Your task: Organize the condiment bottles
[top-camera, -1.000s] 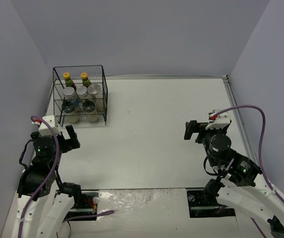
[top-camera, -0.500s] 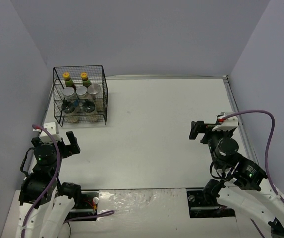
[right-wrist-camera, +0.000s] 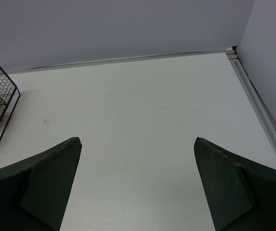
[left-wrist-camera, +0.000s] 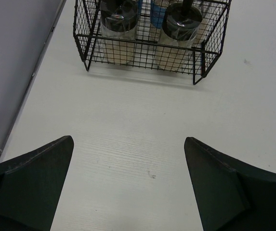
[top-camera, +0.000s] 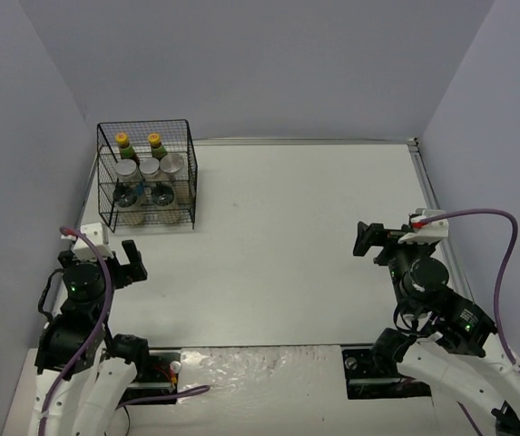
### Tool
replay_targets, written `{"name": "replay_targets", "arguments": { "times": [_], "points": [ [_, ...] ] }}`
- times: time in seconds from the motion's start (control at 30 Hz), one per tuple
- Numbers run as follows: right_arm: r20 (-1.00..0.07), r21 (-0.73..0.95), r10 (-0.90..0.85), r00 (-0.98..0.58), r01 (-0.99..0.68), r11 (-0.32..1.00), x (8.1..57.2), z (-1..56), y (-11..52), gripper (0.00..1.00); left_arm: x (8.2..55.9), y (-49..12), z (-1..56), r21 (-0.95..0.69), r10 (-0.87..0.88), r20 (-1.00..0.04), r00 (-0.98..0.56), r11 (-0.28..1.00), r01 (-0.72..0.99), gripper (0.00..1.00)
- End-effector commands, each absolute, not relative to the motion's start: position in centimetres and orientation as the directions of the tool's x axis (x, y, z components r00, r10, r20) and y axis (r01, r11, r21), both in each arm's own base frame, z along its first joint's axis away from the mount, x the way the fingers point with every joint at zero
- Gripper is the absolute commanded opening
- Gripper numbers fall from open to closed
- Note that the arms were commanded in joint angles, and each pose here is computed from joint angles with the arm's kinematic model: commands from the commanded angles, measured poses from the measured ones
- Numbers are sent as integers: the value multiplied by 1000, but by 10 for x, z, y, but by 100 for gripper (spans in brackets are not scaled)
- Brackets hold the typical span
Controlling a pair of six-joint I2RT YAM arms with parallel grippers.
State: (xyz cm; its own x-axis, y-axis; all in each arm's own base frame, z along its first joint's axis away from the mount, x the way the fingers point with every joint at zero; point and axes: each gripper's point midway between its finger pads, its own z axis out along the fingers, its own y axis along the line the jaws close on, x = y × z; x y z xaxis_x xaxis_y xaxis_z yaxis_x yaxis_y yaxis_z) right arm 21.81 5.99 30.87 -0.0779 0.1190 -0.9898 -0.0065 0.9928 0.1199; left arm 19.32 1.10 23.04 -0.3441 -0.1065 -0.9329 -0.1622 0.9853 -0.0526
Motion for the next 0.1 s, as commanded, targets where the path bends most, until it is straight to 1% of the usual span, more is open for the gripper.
{"name": "replay_targets", "arguments": {
  "times": [0.0, 0.07],
  "points": [
    [-988, 148, 149, -40, 26, 989, 222, 320, 56, 100, 203, 13, 250, -61, -109, -953, -284, 983, -173, 97],
    [-988, 146, 147, -42, 25, 989, 222, 320, 57, 100, 204, 13, 250, -64, -112, -952, -284, 983, -174, 97]
  ]
}}
